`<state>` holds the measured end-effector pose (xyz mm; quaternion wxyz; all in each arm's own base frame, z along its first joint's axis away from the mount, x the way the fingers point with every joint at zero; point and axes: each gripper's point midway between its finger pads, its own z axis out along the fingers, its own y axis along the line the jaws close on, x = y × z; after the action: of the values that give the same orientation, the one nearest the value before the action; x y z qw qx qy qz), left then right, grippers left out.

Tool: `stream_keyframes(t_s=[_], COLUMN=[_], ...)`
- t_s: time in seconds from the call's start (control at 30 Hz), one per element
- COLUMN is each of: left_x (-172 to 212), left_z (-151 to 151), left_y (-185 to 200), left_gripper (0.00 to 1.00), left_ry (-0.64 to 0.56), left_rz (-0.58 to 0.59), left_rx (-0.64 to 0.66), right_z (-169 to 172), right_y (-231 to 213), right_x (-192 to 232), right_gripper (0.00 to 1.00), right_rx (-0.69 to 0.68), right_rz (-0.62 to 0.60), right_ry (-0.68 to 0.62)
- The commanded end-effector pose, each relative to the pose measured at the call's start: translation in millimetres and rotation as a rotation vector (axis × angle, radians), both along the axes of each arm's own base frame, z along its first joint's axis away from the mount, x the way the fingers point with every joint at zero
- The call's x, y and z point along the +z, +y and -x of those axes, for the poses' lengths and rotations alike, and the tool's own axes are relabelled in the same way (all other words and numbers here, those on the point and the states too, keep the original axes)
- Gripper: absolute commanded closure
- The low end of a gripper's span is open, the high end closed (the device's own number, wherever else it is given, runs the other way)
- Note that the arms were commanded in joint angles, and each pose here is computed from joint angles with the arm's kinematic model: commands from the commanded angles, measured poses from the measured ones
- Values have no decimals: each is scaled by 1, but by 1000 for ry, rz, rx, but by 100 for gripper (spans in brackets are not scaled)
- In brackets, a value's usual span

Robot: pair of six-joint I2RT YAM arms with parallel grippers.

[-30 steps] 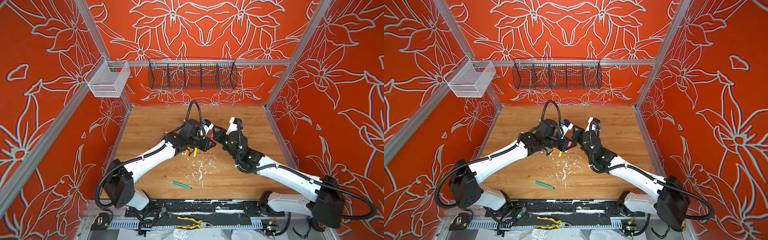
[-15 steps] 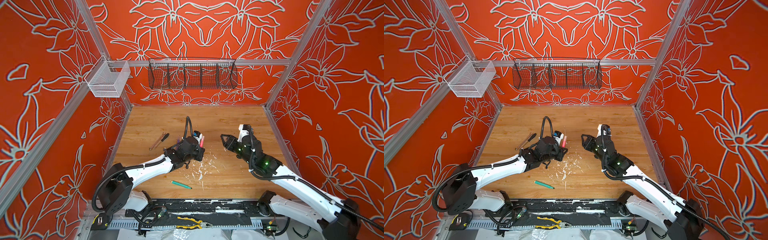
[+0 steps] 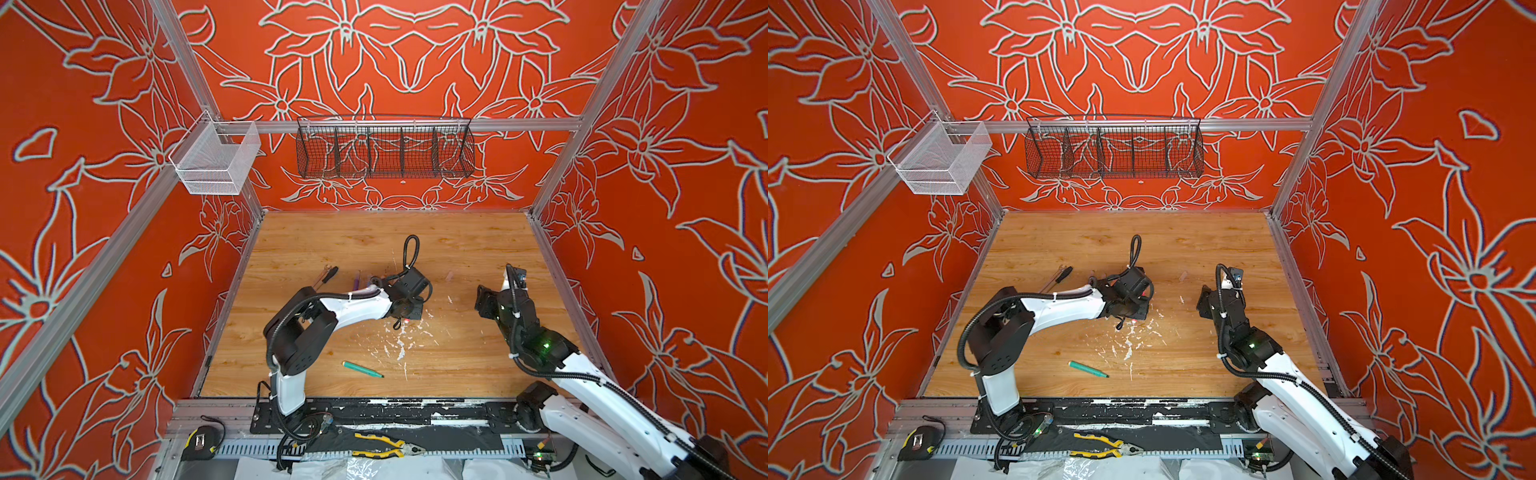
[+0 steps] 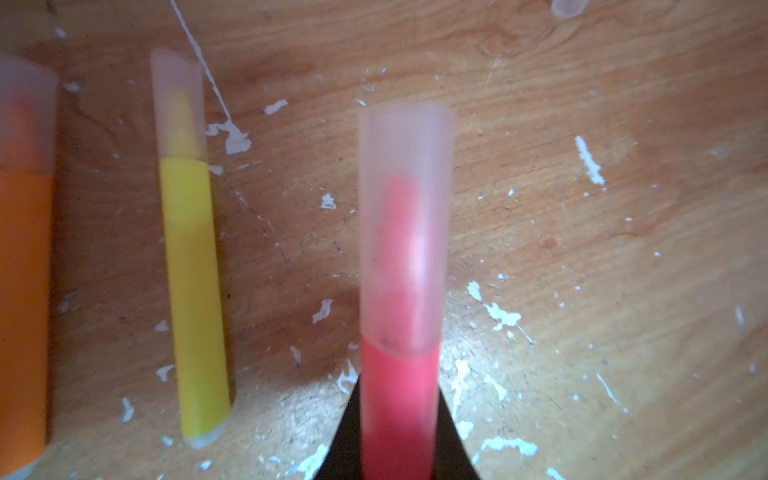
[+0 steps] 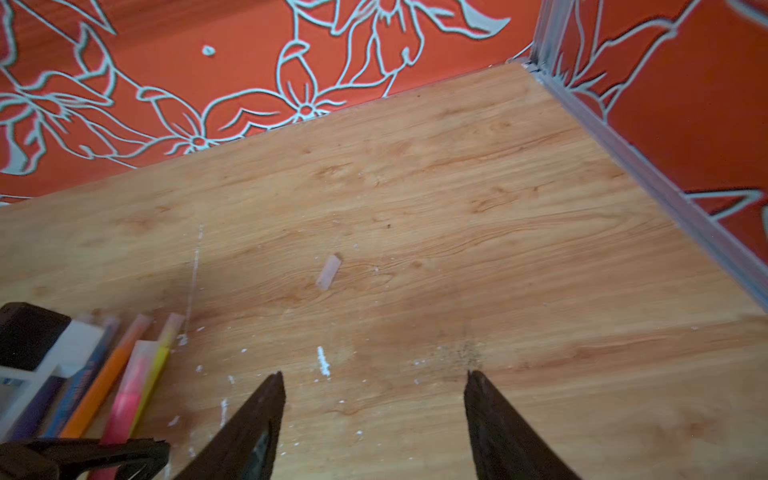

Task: Insert the pens into the pen caps
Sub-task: 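Lower the capped pink marker with the left gripper and lay it on the table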

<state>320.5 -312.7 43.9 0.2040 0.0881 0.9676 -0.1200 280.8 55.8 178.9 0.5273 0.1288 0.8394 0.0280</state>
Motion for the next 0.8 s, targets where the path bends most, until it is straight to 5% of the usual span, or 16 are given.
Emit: stream_keyframes(t_s=[0.0,0.17,0.33,0.57,0.77], left_x=[-12,-10,-7,-16,1], left_z=[9,9,8,5,1], left_y=[14,17,20,22,24], left_gripper=[100,98,81,78,61], left_ry=[76,85,87,104,75], left_rz=[-93,-124,-155,-201,-234], left_rx=[37,39,41,42,14], right_z=[2,-4,-8,-10,-11], right_y=[-26,-30,-36,-36,-34], right_x=[-6,-23,-36,-38,-40], right_gripper=[29,30,33,32,32], right_rx=[-92,-125,-160,-165,-155], right_rz=[122,119,127,118,118], right_ry=[26,47,65,44,53])
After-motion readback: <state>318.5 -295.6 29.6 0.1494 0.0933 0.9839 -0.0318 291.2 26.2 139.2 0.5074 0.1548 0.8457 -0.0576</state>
